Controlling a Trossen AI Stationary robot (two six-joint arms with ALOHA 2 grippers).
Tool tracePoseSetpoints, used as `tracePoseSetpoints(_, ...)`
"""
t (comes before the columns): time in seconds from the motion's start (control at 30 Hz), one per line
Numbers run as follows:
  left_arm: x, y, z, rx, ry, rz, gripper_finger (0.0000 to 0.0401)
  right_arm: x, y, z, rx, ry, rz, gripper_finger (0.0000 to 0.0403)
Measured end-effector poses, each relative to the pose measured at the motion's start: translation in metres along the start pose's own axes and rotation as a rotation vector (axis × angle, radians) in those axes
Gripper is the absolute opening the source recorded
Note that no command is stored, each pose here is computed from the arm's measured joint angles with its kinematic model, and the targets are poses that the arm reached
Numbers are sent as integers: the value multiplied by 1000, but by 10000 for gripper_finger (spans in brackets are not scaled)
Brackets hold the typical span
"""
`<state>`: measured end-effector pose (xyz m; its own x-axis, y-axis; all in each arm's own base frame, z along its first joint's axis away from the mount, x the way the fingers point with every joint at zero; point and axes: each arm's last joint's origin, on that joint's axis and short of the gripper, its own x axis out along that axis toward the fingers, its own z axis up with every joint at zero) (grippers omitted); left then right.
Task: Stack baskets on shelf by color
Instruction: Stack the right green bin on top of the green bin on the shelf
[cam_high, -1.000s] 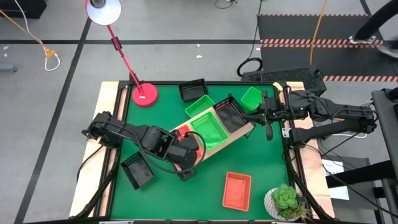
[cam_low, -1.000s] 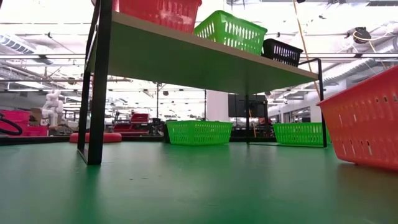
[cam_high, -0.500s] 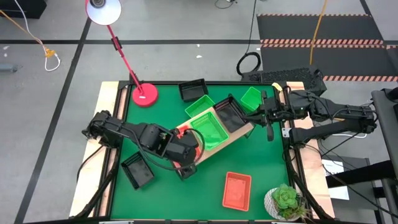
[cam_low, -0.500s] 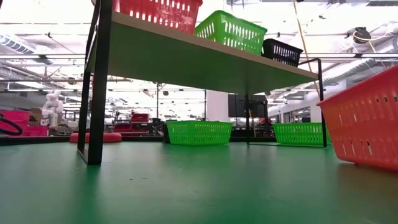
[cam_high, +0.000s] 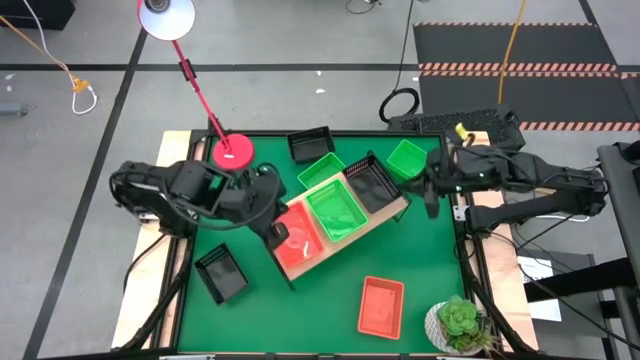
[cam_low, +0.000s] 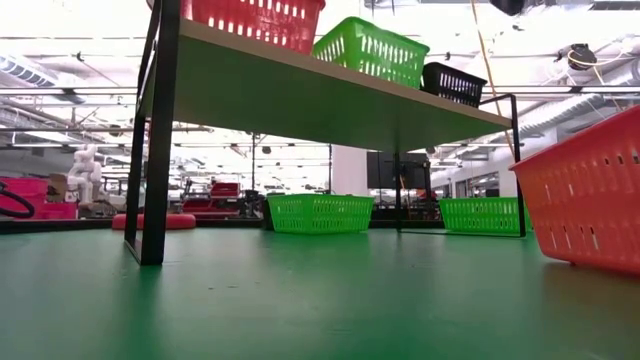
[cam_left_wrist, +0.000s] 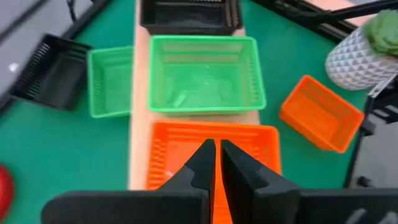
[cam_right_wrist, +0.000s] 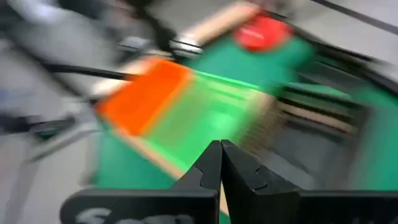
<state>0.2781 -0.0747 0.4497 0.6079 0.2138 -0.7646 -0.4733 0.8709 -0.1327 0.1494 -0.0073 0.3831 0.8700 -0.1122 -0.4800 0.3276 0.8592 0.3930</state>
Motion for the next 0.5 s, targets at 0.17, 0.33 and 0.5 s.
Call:
tracePoseSetpoints(0.17,-5,14,1,22,19,39,26,-10,-28,2,156,128,-458,0)
tracePoseSetpoints(0.33,-1,14,1,-3,32,54,26,-3,-57,-5,240,307,-648,0)
tracePoseSetpoints(0.5,9,7,-4,-34,45,59,26,16,-90,-12,359,420,-693,1)
